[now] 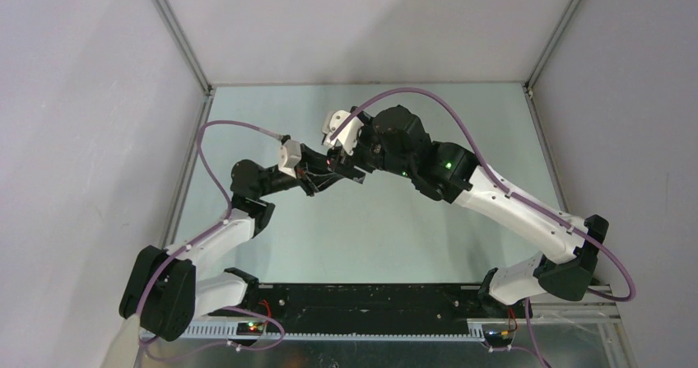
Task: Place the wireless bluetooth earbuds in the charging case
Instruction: Insert the left earbud into the left side groove of the charging case.
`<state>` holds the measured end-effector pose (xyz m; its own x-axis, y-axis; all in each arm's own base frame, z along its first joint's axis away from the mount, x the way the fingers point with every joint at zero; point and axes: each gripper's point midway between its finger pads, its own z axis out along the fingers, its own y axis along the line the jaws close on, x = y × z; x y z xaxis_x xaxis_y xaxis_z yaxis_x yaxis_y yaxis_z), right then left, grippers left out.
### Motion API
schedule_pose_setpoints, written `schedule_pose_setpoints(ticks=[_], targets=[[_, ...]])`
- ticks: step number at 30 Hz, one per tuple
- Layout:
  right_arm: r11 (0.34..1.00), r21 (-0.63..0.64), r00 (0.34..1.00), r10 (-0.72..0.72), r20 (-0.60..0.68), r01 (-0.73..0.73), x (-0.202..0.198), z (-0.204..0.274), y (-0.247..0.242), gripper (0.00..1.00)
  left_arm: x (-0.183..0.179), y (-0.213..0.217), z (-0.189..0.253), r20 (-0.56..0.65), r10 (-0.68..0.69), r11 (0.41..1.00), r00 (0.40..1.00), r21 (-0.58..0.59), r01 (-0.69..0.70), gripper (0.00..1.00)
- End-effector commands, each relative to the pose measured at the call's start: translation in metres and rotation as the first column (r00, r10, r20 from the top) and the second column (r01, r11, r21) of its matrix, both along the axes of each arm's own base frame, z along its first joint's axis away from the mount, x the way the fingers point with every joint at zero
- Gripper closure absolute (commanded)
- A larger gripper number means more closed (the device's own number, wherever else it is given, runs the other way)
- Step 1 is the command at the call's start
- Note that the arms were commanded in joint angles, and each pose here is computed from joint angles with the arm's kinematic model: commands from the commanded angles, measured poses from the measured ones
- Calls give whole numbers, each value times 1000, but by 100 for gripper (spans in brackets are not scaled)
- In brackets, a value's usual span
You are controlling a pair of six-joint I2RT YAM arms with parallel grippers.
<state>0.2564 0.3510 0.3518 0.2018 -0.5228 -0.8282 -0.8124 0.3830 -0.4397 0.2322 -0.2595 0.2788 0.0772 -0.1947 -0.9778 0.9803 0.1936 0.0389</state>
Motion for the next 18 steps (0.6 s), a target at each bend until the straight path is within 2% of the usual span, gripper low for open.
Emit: schedule_pose_setpoints(ticks=[1, 18], targets=[[997, 55, 997, -56, 50, 53, 12, 27, -8, 20, -16, -1, 14, 86, -54, 998, 995, -14, 55, 76], [994, 97, 998, 60, 5, -60, -18, 38, -10, 20, -21, -1, 19, 94, -76, 997, 993, -22, 79, 76]])
